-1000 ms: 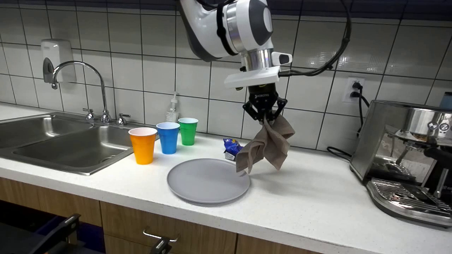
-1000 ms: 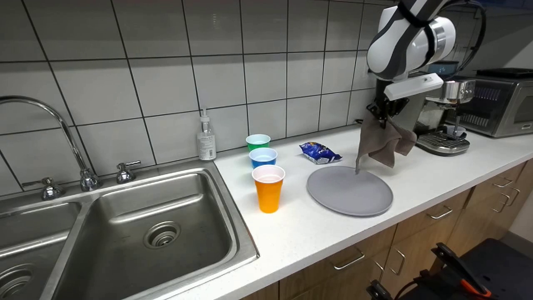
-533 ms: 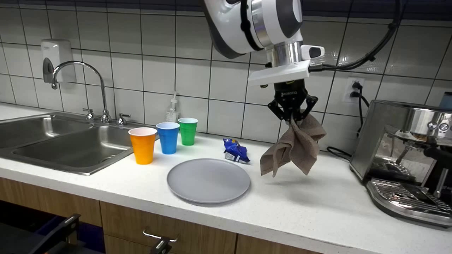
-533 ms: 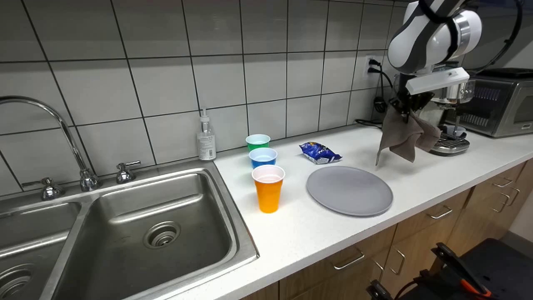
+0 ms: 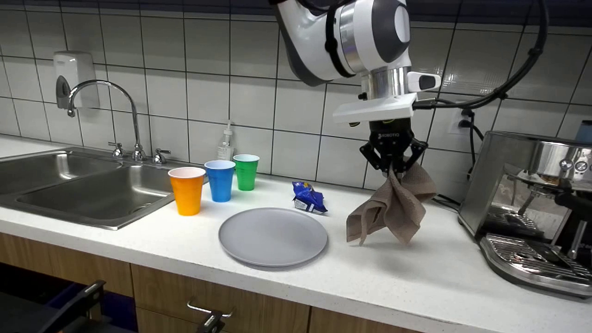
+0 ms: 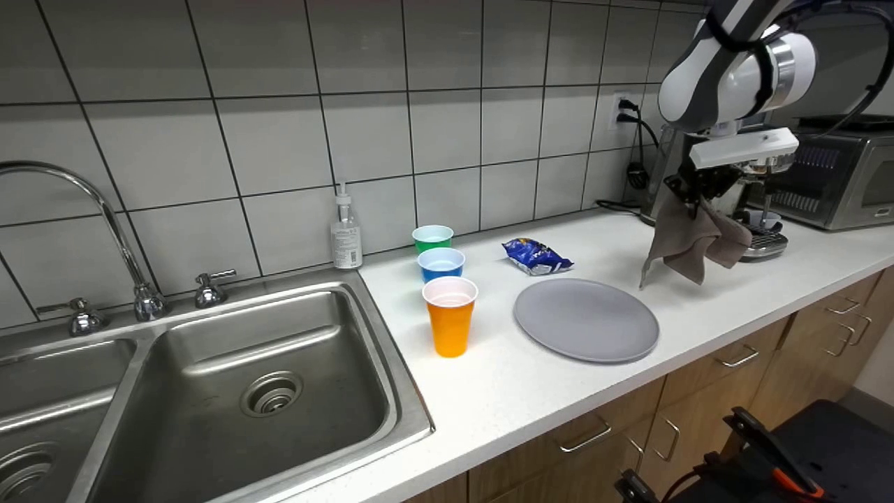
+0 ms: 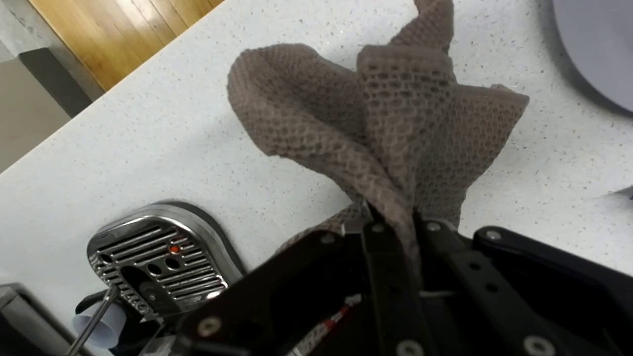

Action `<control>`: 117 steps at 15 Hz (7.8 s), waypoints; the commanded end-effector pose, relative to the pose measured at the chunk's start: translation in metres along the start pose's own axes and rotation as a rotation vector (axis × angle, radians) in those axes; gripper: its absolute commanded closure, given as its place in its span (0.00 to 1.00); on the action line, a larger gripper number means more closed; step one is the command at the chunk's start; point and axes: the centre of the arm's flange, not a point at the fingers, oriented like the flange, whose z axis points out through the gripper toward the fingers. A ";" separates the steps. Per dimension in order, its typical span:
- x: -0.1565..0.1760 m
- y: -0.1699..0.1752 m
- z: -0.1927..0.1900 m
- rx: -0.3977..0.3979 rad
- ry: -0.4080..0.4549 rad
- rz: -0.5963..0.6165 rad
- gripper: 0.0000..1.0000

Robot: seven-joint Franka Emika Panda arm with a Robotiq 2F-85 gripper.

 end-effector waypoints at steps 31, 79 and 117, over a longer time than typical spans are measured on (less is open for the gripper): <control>0.020 -0.032 0.021 0.038 -0.062 0.054 0.00; -0.125 -0.334 -0.088 0.361 -0.050 -0.609 0.00; -0.153 -0.421 -0.050 0.377 -0.012 -0.718 1.00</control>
